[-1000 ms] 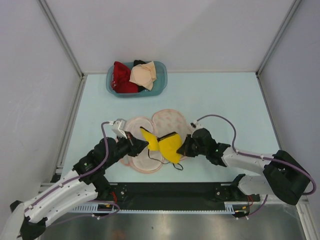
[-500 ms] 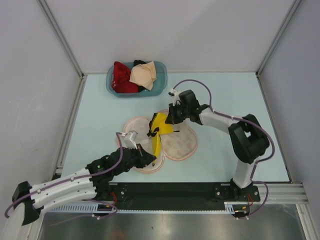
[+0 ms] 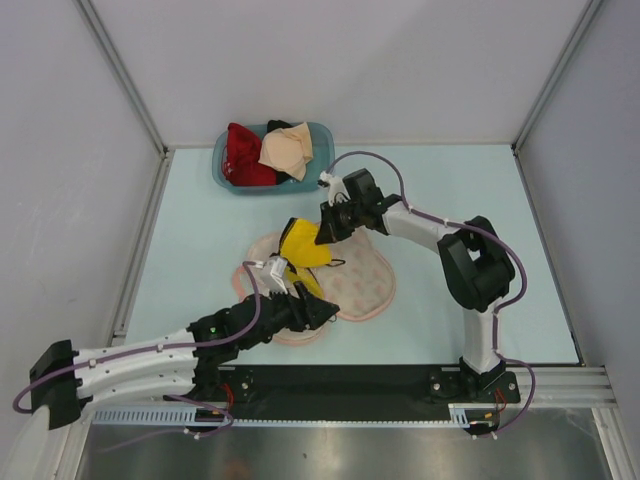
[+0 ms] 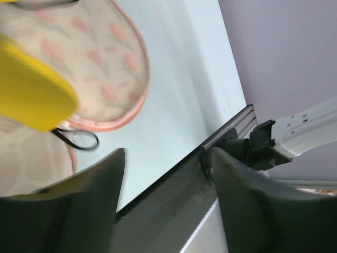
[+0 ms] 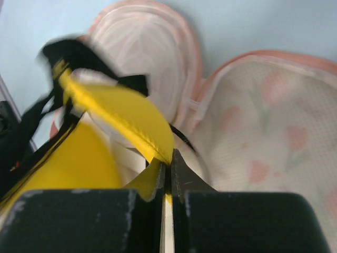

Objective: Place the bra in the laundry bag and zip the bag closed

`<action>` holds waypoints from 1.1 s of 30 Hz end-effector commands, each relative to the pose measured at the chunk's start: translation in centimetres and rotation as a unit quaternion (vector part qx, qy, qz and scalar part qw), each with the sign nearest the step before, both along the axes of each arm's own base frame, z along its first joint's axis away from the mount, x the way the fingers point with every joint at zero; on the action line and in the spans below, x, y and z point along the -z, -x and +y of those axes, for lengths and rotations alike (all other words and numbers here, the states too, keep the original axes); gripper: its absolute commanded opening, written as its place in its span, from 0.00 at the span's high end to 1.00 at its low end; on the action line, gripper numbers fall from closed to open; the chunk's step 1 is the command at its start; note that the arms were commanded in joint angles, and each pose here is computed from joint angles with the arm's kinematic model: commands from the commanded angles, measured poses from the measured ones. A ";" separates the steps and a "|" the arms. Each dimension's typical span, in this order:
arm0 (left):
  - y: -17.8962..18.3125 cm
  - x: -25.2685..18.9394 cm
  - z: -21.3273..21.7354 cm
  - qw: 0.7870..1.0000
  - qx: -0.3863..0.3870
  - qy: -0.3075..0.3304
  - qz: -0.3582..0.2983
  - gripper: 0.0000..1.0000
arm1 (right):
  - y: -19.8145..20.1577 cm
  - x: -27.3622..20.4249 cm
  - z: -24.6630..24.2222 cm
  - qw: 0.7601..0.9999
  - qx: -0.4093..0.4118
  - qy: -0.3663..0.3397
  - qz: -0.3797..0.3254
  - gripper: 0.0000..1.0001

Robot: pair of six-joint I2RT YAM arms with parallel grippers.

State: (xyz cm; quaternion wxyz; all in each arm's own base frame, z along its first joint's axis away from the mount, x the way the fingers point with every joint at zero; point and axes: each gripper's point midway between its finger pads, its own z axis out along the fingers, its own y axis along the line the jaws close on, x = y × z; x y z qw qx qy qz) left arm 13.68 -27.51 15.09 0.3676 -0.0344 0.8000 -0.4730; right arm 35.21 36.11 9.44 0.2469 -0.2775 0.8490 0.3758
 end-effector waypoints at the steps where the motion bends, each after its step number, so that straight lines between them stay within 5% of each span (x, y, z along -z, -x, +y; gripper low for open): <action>1: 0.2 -3.7 -1.5 0.997 0.049 -0.014 -0.055 0.18 | 0.8 -0.4 1.1 0.999 -0.031 -0.015 0.014 0.94; 7: -2.6 -8.8 3.7 0.994 -0.009 -0.031 -0.103 0.09 | 1.2 -0.2 0.7 0.999 -0.040 -0.005 0.017 0.81; 11: -6.7 -12.5 8.2 0.987 -0.083 -0.069 -0.117 0.03 | 0.4 -0.3 0.4 1.000 -0.017 0.005 0.011 0.59; 17: -12.3 -10.8 9.0 0.987 -0.067 -0.118 -0.090 0.12 | -1.6 -0.1 -2.6 0.996 0.067 0.064 -0.005 0.35; 24: -17.5 -5.7 9.1 0.985 -0.051 -0.157 -0.051 0.25 | -0.4 -1.9 -5.3 0.990 0.118 0.071 -0.024 0.23; 33: -21.5 -1.6 9.0 0.977 -0.005 -0.212 -0.029 0.11 | 7.4 -3.5 -4.4 0.996 0.079 -0.036 -0.006 0.22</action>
